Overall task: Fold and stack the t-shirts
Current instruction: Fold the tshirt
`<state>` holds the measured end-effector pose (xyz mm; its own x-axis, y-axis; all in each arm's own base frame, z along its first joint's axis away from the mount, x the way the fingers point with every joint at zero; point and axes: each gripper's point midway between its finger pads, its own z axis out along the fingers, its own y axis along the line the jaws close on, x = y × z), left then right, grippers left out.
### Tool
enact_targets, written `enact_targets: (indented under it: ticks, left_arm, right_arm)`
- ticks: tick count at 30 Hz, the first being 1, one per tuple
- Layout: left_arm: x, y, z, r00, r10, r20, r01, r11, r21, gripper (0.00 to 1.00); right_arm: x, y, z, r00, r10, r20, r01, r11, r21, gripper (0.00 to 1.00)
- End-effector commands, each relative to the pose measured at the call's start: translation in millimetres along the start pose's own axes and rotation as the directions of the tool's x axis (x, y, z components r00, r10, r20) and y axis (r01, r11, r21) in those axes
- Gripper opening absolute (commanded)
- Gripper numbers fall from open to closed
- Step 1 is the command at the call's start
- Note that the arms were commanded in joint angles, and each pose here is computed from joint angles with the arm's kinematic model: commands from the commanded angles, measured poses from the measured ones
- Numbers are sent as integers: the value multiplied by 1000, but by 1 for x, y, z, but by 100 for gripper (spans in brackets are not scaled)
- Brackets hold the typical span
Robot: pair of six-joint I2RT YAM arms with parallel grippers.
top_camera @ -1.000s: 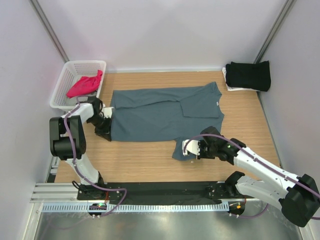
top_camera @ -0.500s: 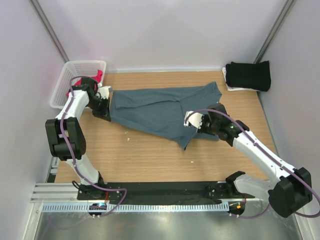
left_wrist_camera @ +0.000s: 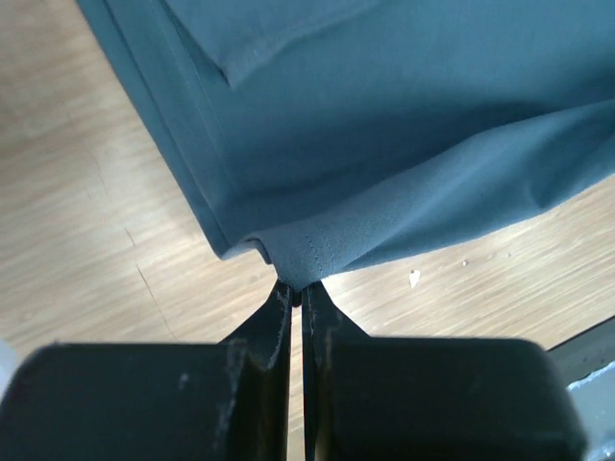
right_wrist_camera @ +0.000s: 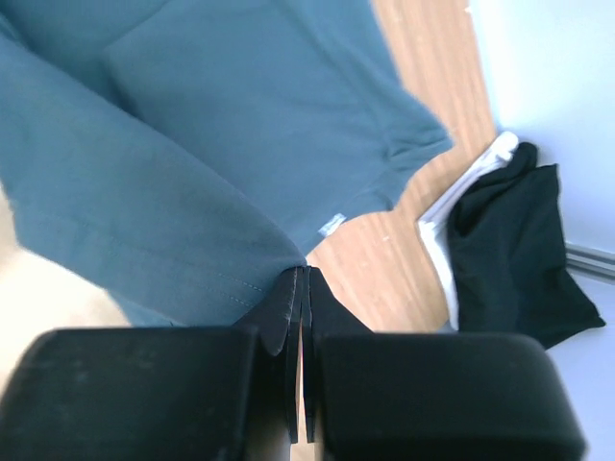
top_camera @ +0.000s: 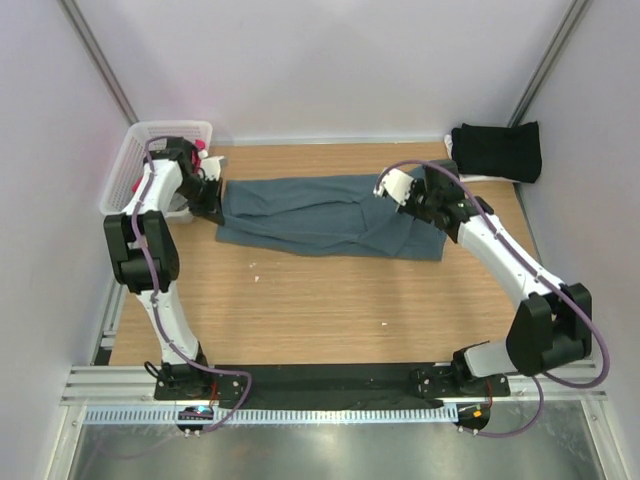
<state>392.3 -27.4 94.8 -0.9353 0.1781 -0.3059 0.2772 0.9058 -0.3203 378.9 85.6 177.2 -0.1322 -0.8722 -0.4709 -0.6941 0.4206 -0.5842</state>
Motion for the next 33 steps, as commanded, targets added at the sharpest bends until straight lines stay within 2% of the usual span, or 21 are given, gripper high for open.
enact_targets:
  ticks: [1, 8, 12, 16, 22, 27, 28, 30, 31, 33]
  left_arm:
    - [-23, -4, -10, 999, -23, 46, 22, 999, 23, 0]
    - [-60, 4, -15, 995, -33, 98, 33, 999, 5, 0]
    - [-70, 13, -2, 995, -58, 77, 58, 998, 8, 0]
    - [-85, 24, 7, 992, -70, 102, 71, 997, -10, 0]
    - [-86, 37, 21, 991, -94, 91, 98, 994, -46, 0]
    - [-84, 43, 23, 990, -109, 86, 115, 991, -70, 0]
    - [-84, 47, 21, 988, -128, 90, 136, 986, -92, 17]
    - [-91, 49, 13, 985, -121, 124, 135, 985, -111, 39]
    - [-93, 49, 8, 984, -115, 138, 132, 984, -117, 44]
    - [-105, 42, -14, 975, -84, 207, 112, 985, -128, 53]
  right_arm:
    - [-30, -58, 3, 995, 5, 97, -18, 992, 125, 1]
    - [-35, -90, 60, 996, 27, 86, -35, 995, 98, 1]
    - [-43, -117, 83, 995, 38, 96, -50, 991, 121, 1]
    - [-41, -125, 116, 996, 45, 79, -53, 993, 106, 1]
    - [-37, -135, 160, 996, 72, 57, -78, 992, 99, 1]
    - [-40, -146, 174, 994, 96, 58, -103, 986, 130, 1]
    - [-36, -150, 174, 993, 110, 43, -115, 981, 159, 10]
    - [-38, -161, 171, 990, 133, 55, -141, 968, 207, 21]
    - [-41, -163, 169, 989, 134, 62, -144, 966, 215, 33]
    - [-39, -177, 151, 986, 157, 51, -165, 943, 288, 38]
